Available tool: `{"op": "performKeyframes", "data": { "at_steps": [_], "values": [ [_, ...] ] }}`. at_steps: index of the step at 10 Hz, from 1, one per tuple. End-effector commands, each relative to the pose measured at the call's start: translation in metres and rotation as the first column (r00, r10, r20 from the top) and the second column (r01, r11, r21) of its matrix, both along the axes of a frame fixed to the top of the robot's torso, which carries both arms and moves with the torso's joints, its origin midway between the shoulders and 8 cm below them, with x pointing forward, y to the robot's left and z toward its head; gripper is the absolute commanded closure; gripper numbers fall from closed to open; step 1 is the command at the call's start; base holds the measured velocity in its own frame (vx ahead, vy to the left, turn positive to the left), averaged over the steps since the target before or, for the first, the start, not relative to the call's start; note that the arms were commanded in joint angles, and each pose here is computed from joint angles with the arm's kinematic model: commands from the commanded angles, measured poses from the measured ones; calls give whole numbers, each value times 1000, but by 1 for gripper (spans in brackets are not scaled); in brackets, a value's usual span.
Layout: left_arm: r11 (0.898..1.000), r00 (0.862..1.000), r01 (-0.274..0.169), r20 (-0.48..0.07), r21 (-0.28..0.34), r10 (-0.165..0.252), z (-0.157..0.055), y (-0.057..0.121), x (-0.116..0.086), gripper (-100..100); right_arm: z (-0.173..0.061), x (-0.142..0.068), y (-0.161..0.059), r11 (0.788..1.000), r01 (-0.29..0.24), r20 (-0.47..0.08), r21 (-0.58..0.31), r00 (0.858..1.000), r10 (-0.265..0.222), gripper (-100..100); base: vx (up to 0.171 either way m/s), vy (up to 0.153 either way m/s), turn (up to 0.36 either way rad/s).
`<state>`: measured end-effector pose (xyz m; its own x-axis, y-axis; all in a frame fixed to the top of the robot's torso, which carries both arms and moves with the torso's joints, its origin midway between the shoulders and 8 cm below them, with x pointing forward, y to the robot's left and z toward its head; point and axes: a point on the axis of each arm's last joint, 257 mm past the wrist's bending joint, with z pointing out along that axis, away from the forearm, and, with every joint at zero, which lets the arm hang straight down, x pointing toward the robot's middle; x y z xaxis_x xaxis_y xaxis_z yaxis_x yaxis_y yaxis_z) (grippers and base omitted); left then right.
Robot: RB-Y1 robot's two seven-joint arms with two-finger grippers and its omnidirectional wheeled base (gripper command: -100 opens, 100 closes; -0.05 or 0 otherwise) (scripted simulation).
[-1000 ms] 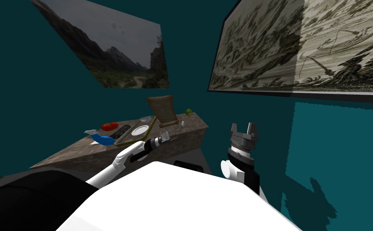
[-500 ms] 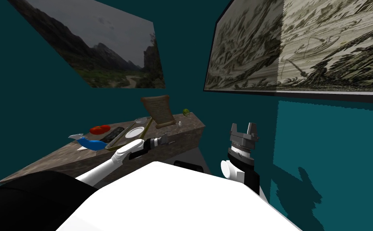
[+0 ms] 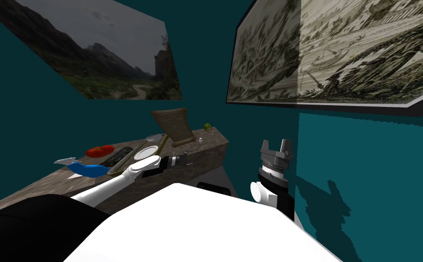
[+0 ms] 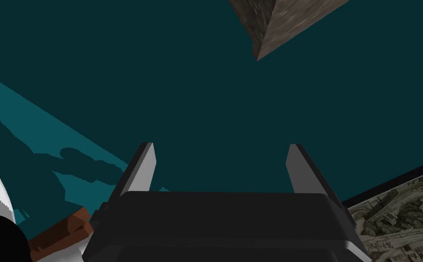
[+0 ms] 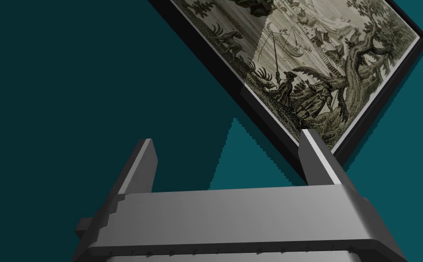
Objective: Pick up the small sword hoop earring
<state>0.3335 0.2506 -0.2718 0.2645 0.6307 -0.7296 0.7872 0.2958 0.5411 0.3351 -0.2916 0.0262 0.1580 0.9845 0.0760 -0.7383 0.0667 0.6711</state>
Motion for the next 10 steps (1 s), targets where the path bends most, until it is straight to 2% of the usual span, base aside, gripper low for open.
{"op": "performKeyframes", "data": {
  "at_steps": [1,2,3,4,5,6,7,8,9,10],
  "values": [
    [997,1000,25,11,71,-26,-8,9,-2,-100,0,0,0,1000,0,0,0,1000,0,0,-1,-36,-63],
    [983,998,60,24,175,-65,-21,27,-3,-100,0,0,0,1000,0,0,0,1000,0,0,-8,-44,-131],
    [980,997,64,23,186,-70,-21,30,-3,-100,0,0,0,1000,0,0,0,1000,0,0,-5,-34,-63],
    [953,994,97,28,288,-110,-32,51,-5,-100,0,0,0,1000,0,0,0,1000,0,0,0,-43,-106],
    [925,990,119,26,361,-137,-39,69,-4,-100,0,0,0,1000,0,0,0,1000,0,0,-3,-67,-190],
    [906,987,136,28,401,-161,-39,77,-5,-100,0,0,0,1000,0,0,0,1000,0,0,1,-51,-63],
    [858,980,164,21,488,-199,-44,100,-5,-100,0,0,0,1000,0,0,0,1000,0,0,1,-44,-113],
    [852,978,168,22,496,-205,-44,101,-6,-100,0,0,0,1000,0,0,0,1000,0,0,0,-28,-56],
    [790,969,196,10,581,-248,-48,126,-6,-100,0,0,0,1000,0,0,0,1000,0,0,0,-33,-102],
    [736,962,215,-7,642,-275,-49,147,-6,-100,0,0,0,1000,0,0,0,1000,0,0,7,-44,-174]
  ]
}}
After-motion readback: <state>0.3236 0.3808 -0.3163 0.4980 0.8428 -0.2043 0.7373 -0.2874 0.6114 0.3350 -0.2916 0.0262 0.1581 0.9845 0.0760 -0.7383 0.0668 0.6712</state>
